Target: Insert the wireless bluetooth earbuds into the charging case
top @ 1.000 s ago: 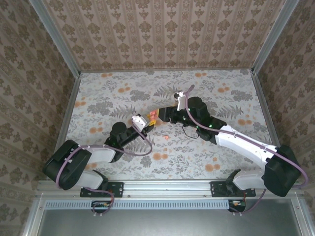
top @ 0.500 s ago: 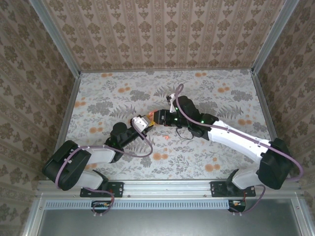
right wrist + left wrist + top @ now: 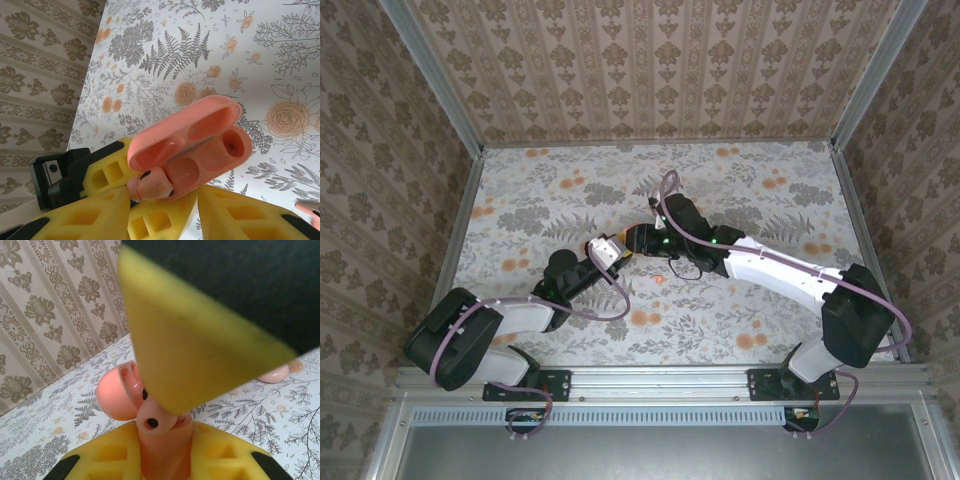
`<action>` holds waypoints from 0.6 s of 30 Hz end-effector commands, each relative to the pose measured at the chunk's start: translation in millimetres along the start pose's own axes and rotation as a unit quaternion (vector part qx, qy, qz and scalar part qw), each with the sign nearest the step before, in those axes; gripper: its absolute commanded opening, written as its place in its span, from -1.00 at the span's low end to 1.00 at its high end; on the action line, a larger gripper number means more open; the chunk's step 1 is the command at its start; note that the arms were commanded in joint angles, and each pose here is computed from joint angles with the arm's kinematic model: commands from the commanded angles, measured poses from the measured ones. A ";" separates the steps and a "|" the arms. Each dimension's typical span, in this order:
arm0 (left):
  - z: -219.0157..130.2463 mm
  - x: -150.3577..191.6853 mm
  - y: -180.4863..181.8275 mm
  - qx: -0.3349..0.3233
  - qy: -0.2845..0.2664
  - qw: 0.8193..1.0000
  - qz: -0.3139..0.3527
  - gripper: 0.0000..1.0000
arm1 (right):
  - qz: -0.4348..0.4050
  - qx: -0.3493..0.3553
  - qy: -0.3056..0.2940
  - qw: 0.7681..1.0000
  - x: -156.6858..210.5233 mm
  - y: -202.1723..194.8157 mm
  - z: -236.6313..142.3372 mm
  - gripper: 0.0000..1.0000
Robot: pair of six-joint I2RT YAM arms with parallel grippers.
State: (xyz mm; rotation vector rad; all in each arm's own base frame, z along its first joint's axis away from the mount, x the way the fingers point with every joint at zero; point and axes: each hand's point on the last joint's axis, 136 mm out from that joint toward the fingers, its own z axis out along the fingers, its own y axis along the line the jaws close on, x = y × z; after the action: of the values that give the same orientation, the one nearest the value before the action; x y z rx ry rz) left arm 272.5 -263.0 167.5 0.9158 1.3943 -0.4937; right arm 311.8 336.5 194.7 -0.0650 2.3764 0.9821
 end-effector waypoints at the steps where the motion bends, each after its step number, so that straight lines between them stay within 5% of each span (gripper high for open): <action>1: -2.9 -3.9 -4.3 0.009 -0.004 1.000 0.010 -0.90 | 0.002 -0.026 -0.007 1.000 -8.4 16.3 2.3 -0.19; 18: -3.6 -10.4 -4.8 0.013 -0.008 1.000 0.011 -0.90 | 0.004 -0.026 0.005 1.000 -3.9 14.0 11.5 -0.27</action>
State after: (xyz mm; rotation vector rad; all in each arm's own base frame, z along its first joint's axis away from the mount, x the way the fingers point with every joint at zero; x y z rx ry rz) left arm 270.6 -261.2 163.1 0.9271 1.4235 -0.4928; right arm 314.0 344.8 188.6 -0.0768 2.3849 1.0094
